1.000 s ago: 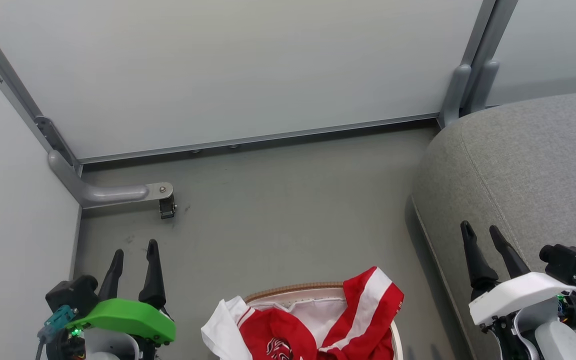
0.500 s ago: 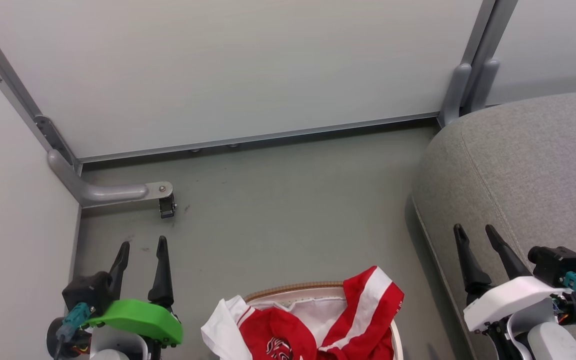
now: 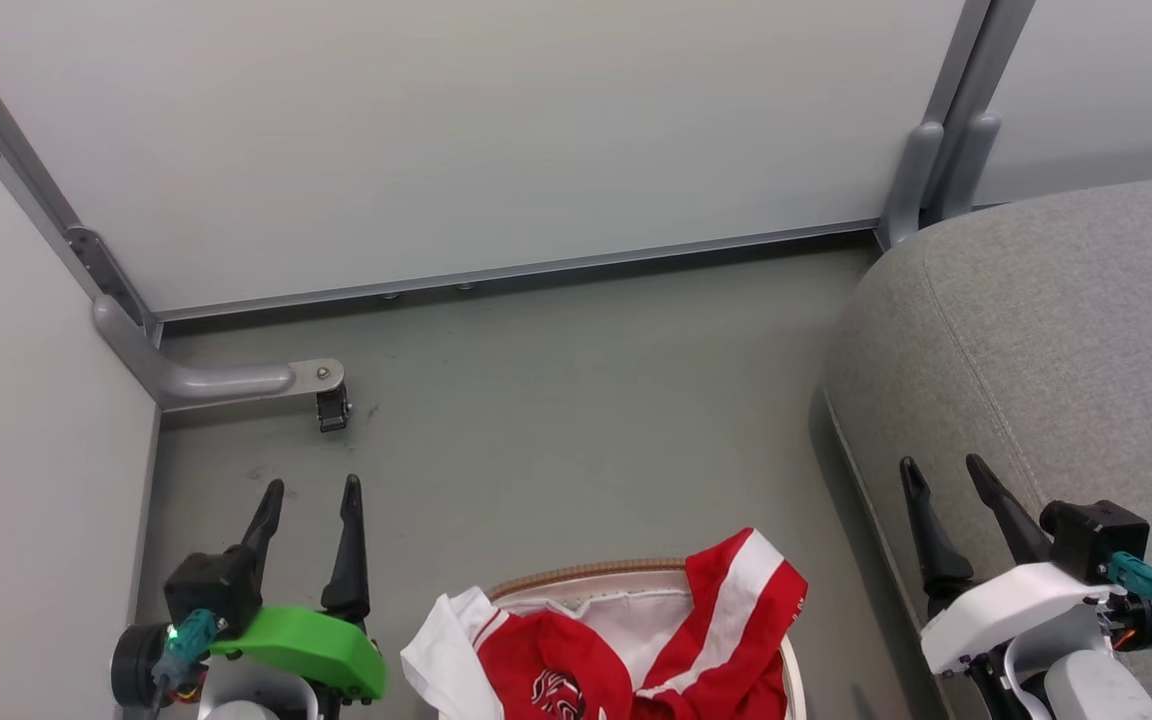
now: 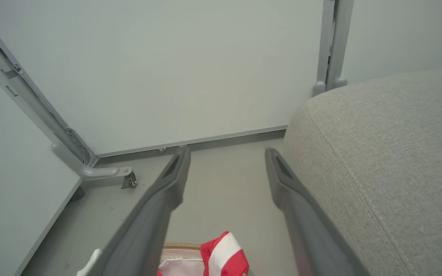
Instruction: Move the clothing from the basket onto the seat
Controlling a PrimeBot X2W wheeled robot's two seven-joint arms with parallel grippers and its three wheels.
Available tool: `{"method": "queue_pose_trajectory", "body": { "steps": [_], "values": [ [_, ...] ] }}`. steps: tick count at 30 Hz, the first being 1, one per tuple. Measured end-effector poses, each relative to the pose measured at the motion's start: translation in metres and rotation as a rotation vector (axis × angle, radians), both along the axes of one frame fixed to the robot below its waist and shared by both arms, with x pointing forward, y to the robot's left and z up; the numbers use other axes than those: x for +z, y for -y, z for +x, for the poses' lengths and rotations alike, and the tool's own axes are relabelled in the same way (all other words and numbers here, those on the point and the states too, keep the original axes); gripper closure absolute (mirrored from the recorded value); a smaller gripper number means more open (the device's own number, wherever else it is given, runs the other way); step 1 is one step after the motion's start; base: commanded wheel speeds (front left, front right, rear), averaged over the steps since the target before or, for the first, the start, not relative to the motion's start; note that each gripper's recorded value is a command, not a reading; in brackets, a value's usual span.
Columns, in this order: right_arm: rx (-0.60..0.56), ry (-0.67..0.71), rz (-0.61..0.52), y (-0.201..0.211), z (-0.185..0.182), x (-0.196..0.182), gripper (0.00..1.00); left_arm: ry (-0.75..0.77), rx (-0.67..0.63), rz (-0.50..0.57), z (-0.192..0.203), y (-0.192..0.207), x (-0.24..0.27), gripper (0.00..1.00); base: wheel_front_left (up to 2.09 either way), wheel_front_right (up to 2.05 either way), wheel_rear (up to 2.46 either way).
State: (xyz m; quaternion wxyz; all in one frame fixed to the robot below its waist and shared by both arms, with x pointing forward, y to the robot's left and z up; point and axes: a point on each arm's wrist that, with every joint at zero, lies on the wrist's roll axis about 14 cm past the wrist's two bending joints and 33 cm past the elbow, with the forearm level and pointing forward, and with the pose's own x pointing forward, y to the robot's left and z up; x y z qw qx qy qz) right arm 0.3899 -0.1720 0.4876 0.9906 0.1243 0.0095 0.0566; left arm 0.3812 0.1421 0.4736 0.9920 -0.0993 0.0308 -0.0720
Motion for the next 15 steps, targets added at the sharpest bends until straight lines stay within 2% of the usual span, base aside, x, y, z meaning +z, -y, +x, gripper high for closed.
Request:
{"method": "queue_pose_trajectory", "body": {
  "steps": [9, 15],
  "values": [
    [0.029, 0.021, -0.037, -0.010, 0.023, 0.001, 0.00, -0.084, -0.088, 0.028, 0.013, 0.026, -0.032, 0.00, 0.00, 0.00, 0.00],
    [0.048, 0.018, -0.065, -0.014, 0.044, -0.008, 0.00, -0.182, -0.196, 0.053, 0.026, 0.057, -0.070, 0.00, 0.00, 0.00, 0.00]
  ]
}}
